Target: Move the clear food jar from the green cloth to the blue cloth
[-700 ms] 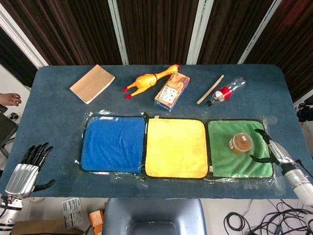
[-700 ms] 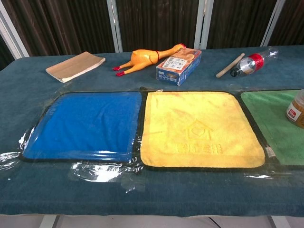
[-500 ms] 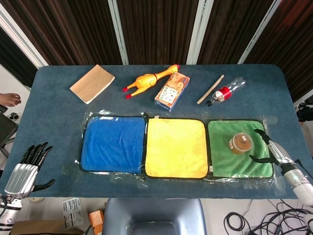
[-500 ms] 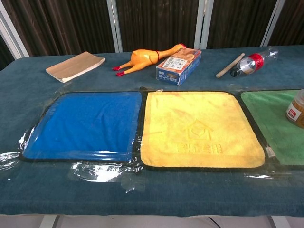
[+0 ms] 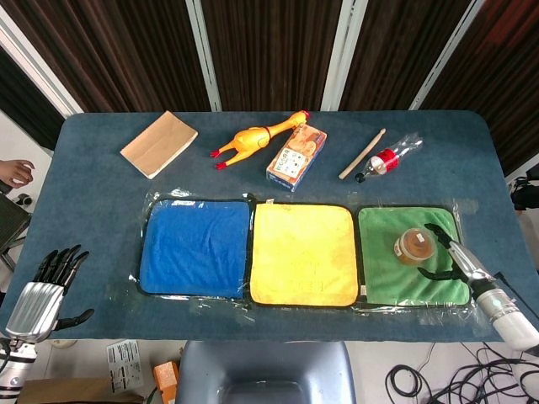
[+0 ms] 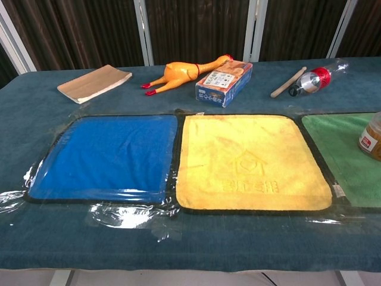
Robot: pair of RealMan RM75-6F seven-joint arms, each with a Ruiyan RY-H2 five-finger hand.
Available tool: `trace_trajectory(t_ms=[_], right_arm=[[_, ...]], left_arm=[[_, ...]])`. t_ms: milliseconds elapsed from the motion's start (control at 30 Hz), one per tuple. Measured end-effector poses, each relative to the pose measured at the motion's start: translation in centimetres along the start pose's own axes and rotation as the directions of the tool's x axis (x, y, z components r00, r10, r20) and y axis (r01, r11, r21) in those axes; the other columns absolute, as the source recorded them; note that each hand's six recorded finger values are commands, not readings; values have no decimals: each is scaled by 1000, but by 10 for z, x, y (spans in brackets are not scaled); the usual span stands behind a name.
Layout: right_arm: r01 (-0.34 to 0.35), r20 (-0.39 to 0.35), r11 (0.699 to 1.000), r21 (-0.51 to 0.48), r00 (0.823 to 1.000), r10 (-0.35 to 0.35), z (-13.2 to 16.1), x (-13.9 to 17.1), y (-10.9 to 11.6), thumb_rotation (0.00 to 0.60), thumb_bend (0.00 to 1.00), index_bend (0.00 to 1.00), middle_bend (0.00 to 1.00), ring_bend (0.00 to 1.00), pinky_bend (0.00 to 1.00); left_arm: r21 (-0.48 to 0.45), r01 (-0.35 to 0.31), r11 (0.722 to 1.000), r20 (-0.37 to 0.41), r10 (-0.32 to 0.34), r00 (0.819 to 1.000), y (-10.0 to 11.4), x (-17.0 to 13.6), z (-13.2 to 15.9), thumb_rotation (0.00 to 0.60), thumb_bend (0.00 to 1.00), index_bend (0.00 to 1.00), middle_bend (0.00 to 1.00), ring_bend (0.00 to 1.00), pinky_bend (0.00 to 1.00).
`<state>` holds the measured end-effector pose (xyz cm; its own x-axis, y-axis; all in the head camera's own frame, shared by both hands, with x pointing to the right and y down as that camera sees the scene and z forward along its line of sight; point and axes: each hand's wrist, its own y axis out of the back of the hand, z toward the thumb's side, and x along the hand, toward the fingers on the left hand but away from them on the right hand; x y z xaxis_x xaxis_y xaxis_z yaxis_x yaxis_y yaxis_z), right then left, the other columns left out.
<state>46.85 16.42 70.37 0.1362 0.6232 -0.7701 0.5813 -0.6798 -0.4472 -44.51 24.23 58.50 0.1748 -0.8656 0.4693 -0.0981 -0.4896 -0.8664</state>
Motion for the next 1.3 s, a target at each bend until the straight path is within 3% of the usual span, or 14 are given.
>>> trace_trajectory(t_ms=[600,1300], right_arm=[[-73,-73,997,-27,995,71,31,-19,-30,600,204,0,0,0,99],[-154,-210,987,-45,968,142,89,-47,-80,600,203,0,0,0,100]], left_arm=[[-11,-7,1000,-5,7,1000,4,-4,-1,600,2,27,0,0,32],[-22,-11,1000,-12,11,1000,7,-5,-3,600,2,27,0,0,32]])
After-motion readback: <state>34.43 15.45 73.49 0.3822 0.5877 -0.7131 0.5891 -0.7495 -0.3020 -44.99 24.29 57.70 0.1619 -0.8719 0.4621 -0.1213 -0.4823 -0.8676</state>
